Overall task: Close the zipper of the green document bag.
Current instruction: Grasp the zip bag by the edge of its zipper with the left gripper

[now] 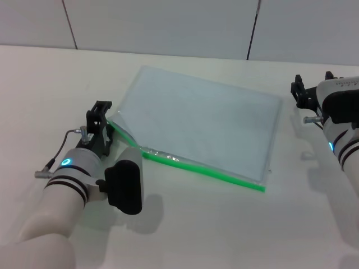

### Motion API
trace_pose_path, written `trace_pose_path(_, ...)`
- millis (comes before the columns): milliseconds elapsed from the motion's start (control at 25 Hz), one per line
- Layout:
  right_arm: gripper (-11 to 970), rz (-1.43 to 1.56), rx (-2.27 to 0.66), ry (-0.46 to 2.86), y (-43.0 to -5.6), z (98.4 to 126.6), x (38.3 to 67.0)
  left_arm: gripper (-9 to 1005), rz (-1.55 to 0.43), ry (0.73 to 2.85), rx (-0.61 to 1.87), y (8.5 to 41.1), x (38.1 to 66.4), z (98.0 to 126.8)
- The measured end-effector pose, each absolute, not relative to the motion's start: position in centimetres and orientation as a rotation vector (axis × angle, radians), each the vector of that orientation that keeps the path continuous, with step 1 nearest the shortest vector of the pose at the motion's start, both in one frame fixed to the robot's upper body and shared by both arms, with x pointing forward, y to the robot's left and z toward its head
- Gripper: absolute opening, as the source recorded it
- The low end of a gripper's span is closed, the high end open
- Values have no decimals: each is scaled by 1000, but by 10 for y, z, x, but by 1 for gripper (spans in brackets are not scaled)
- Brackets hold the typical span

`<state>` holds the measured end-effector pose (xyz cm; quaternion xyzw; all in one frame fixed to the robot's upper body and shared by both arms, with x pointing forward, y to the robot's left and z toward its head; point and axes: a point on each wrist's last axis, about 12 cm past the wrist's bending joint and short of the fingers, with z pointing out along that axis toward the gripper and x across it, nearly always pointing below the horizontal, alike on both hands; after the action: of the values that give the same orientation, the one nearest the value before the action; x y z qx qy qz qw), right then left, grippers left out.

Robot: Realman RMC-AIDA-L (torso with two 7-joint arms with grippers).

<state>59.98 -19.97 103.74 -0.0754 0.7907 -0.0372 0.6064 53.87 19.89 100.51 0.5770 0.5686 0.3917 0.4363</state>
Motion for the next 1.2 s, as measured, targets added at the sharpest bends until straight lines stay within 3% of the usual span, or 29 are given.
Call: trace_pose_path(1200,670,-89,-179,1828,-200,1037,600,597,965,1324,1529,189,540,1006)
